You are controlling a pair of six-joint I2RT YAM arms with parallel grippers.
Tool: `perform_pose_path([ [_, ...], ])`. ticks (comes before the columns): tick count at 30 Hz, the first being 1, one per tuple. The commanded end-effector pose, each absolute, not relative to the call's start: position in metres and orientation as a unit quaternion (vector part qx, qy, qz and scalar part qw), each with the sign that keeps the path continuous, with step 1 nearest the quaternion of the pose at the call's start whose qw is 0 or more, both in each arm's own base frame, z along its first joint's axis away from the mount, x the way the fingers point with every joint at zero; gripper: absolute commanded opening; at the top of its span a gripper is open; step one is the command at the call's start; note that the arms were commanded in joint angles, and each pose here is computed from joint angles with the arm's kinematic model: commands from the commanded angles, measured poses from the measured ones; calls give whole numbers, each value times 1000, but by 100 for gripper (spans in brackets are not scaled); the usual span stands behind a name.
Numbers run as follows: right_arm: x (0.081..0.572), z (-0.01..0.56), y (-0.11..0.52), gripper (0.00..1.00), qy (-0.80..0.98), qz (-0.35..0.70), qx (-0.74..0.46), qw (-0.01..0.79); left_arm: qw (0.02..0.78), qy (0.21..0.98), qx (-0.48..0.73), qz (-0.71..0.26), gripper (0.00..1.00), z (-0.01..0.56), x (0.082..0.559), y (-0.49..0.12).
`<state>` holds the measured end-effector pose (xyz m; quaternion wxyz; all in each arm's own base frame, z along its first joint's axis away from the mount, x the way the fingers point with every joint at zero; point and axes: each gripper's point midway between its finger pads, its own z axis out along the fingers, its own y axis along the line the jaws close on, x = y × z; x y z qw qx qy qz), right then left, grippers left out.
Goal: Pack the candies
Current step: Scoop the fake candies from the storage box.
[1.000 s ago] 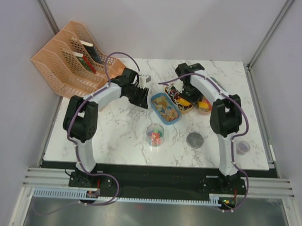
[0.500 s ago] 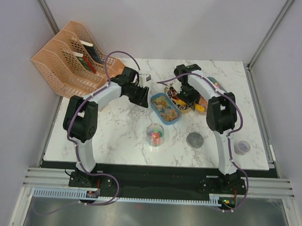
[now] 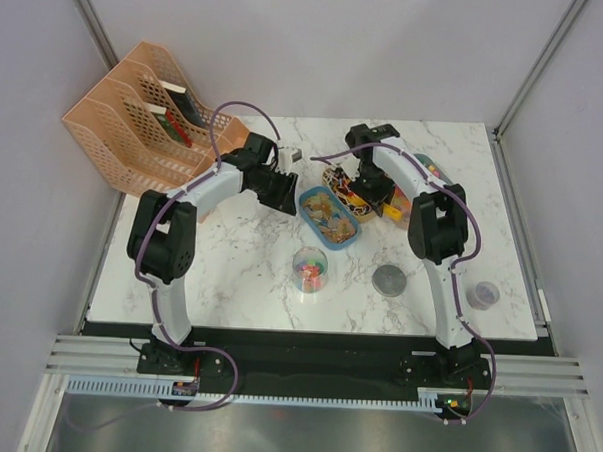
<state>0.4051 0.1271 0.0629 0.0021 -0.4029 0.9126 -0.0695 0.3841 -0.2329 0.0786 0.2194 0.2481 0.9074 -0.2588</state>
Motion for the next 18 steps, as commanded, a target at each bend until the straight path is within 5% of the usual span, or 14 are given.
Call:
perform_pose_path([
  [1,390,69,132,0,914,-47,-402,-29,235,899,257,-265,47,92,391,-236],
  [18,404,71,151,0,909,-48,-415,-1,229,904,247,-262,47,94,383,-232],
])
